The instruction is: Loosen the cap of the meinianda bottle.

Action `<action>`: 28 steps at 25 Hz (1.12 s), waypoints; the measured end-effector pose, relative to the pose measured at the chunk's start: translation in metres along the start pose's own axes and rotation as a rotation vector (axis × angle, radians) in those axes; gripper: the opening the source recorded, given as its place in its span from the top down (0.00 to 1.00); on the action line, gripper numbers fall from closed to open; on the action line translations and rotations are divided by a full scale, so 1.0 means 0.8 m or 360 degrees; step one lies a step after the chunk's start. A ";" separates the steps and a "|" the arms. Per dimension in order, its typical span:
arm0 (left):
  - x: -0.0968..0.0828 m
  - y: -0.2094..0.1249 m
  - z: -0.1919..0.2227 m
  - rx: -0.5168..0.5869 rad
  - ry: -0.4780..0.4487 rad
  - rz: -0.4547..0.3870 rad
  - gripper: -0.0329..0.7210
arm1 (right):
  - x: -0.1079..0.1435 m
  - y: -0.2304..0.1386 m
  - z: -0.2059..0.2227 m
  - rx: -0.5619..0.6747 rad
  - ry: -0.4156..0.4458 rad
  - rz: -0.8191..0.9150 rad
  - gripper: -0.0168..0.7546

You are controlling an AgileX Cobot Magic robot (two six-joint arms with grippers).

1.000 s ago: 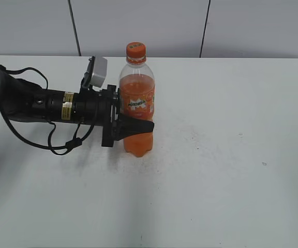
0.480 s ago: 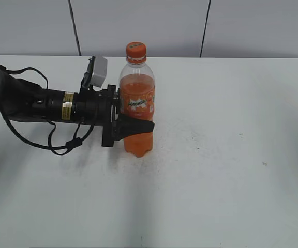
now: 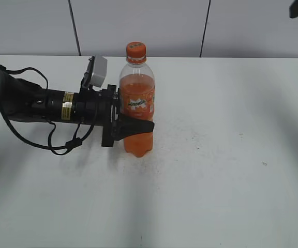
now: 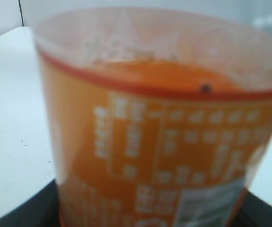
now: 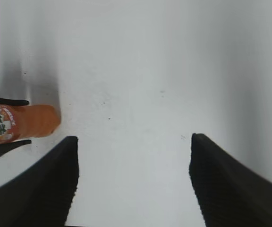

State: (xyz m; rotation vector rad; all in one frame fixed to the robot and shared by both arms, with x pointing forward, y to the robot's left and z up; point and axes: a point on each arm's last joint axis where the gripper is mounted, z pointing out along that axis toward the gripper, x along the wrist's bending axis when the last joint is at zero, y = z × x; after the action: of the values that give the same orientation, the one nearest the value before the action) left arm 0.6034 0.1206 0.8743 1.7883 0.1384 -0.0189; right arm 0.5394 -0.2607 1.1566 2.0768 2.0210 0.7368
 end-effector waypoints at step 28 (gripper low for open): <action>-0.002 0.001 0.005 -0.0001 -0.0007 0.0000 0.40 | 0.259 -0.004 0.117 0.0243 0.0315 -0.0298 0.27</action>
State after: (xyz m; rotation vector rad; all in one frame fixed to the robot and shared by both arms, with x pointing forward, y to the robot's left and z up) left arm 0.6019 0.1166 0.8744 1.7875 0.1349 -0.0227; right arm 0.5719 -0.0385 1.1233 1.9199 2.4097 0.8052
